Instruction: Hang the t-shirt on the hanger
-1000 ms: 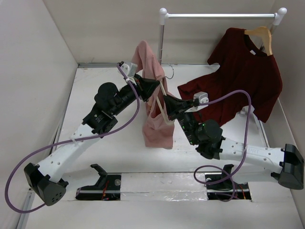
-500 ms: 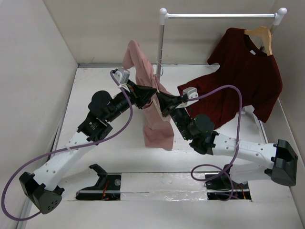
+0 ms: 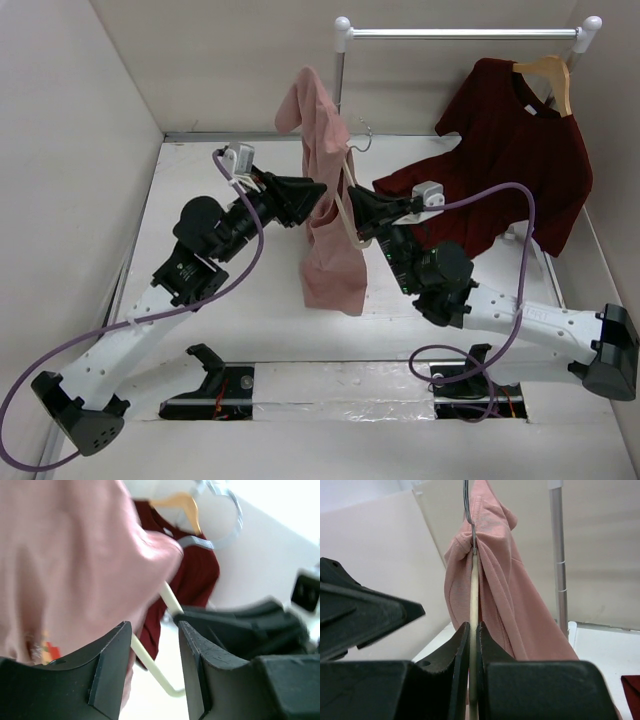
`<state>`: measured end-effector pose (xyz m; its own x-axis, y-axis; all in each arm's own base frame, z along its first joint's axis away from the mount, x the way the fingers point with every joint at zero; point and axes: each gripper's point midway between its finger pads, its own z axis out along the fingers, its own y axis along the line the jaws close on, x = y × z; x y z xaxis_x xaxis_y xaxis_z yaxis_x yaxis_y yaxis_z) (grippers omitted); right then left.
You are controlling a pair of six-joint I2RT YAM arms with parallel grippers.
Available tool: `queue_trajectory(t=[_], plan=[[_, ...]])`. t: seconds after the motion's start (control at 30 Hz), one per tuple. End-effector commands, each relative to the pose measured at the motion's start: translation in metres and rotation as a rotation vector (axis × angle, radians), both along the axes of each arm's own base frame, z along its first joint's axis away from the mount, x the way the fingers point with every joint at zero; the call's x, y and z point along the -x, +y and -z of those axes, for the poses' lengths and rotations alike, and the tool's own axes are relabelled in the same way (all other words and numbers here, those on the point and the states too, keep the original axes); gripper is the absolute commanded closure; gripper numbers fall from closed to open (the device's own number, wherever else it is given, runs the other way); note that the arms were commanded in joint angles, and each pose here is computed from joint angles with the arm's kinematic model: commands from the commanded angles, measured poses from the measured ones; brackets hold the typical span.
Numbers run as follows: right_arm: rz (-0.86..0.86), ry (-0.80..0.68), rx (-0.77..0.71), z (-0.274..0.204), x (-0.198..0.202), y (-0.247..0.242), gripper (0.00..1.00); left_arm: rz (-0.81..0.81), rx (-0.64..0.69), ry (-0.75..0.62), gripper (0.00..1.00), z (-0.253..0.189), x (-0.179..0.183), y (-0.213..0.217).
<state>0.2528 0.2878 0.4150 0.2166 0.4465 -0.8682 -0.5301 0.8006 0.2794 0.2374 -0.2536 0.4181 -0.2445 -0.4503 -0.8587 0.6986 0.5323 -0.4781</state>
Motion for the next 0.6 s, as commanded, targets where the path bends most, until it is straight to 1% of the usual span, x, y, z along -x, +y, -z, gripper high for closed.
queue_trajectory(t=[0.0, 0.03, 0.07, 0.1, 0.13, 0.2, 0.27, 0.37, 0.57], plan=[[-0.029, -0.040, -0.086, -0.024, 0.011, -0.010, 1.00, -0.121, 0.176, -0.031, 0.61, -0.054, -0.010, 0.021], [-0.040, -0.040, -0.068, -0.022, 0.012, -0.008, 1.00, -0.170, 0.205, -0.019, 0.60, -0.063, -0.017, 0.027], [-0.049, -0.037, -0.063, -0.020, 0.014, -0.006, 1.00, -0.195, 0.211, 0.000, 0.58, -0.063, -0.023, 0.028], [-0.047, -0.035, -0.063, -0.019, 0.014, -0.006, 1.00, -0.192, 0.201, 0.018, 0.57, -0.060, -0.030, 0.021], [-0.043, -0.028, -0.054, -0.014, 0.013, -0.007, 1.00, -0.185, 0.217, 0.014, 0.54, -0.069, -0.030, 0.020], [-0.056, -0.014, -0.074, -0.013, 0.014, -0.006, 1.00, -0.153, 0.224, 0.018, 0.53, -0.072, -0.033, 0.010], [-0.055, -0.009, -0.070, -0.011, 0.014, -0.007, 1.00, -0.138, 0.243, 0.020, 0.49, -0.076, -0.033, 0.007], [-0.078, -0.010, -0.065, -0.011, 0.019, -0.004, 1.00, -0.173, 0.227, 0.057, 0.43, -0.072, -0.047, 0.003], [-0.077, -0.012, -0.064, -0.012, 0.019, -0.003, 1.00, -0.264, 0.197, 0.129, 0.43, -0.053, -0.068, 0.004]])
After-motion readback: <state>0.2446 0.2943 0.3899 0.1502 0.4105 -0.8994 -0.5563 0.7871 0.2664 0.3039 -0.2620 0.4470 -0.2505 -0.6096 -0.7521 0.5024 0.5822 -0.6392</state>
